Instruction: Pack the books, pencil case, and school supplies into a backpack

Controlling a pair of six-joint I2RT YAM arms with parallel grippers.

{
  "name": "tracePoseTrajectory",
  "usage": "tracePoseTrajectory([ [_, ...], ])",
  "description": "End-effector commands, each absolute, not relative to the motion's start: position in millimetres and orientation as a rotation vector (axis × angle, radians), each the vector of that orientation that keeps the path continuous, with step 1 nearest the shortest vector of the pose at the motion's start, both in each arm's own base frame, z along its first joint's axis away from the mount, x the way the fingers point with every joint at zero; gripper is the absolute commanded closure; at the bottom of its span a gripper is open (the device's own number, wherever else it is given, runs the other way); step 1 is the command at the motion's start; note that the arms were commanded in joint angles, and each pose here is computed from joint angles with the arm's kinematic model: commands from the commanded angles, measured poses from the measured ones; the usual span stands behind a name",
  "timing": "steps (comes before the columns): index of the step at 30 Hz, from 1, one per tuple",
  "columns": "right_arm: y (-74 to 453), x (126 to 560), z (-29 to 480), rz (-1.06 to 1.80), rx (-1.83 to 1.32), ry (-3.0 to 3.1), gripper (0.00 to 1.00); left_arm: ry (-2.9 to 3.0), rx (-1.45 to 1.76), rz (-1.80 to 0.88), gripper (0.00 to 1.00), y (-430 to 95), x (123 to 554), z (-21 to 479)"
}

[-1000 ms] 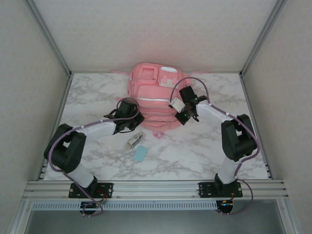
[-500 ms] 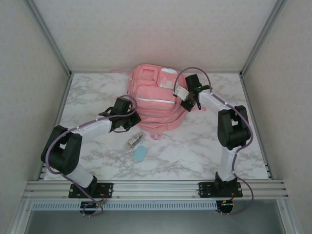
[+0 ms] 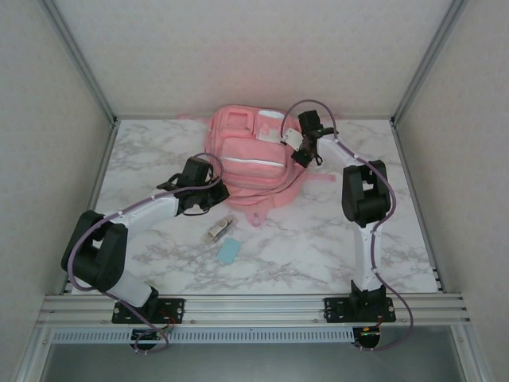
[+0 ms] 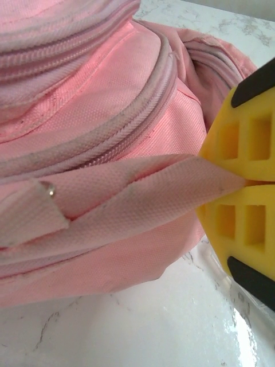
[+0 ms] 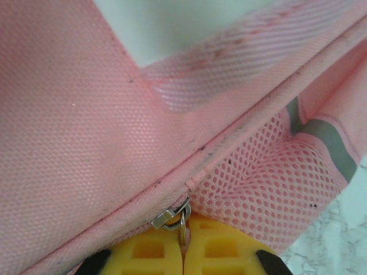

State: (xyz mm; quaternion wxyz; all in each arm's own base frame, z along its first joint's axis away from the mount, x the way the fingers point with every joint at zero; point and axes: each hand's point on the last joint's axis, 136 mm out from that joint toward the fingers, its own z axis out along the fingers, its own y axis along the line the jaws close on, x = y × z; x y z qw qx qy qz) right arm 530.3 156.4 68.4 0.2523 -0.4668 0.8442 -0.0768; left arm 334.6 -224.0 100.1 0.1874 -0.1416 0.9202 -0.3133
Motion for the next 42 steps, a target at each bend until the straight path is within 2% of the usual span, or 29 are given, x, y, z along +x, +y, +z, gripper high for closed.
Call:
tracePoseTrajectory([
  [1, 103.4, 590.4, 106.5, -0.440, -0.925, 2.264, 1.00, 2.682, -0.399, -0.809, 1.00, -204.4, 311.2, 97.3],
  [9, 99.1, 598.2, 117.2, -0.373, -0.771, 2.324, 1.00, 2.685, -0.403, -0.798, 1.00, -198.7, 306.9, 97.0],
  [11, 107.3, 593.1, 118.5, -0.292, -0.759, 2.334, 0.95, 2.676, -0.412, -0.817, 1.00, -200.6, 308.4, 97.4],
  [14, 122.4, 582.0, 124.0, -0.154, -0.746, 2.329, 0.75, 2.665, -0.424, -0.841, 1.00, -204.0, 311.4, 97.6],
  [16, 132.7, 572.7, 131.9, -0.055, -0.736, 2.320, 0.66, 2.655, -0.435, -0.854, 1.00, -205.9, 314.6, 97.6],
  [18, 144.1, 561.0, 138.4, 0.041, -0.751, 2.309, 0.34, 2.647, -0.435, -0.859, 1.00, -207.9, 317.3, 98.3],
  [19, 147.5, 555.8, 141.7, 0.077, -0.751, 2.306, 0.31, 2.645, -0.442, -0.863, 1.00, -208.4, 318.5, 98.1],
  [28, 158.3, 500.2, 171.0, 0.230, -0.576, 2.378, 0.35, 2.565, -0.428, -0.761, 1.00, -195.7, 332.0, 118.9],
  [30, 178.1, 480.0, 173.0, 0.351, -0.575, 2.366, 0.36, 2.522, -0.442, -0.716, 0.94, -188.1, 337.5, 126.1],
  [35, 219.4, 446.5, 172.4, 0.647, -0.549, 2.337, 0.35, 2.439, -0.504, -0.681, 0.89, -179.5, 353.0, 132.3],
  [38, 241.5, 435.0, 166.6, 0.798, -0.529, 2.317, 0.36, 2.419, -0.532, -0.682, 0.93, -179.7, 361.5, 127.1],
  [42, 257.8, 433.1, 154.0, 0.844, -0.463, 2.339, 0.38, 2.436, -0.554, -0.710, 1.00, -186.1, 366.1, 115.9],
])
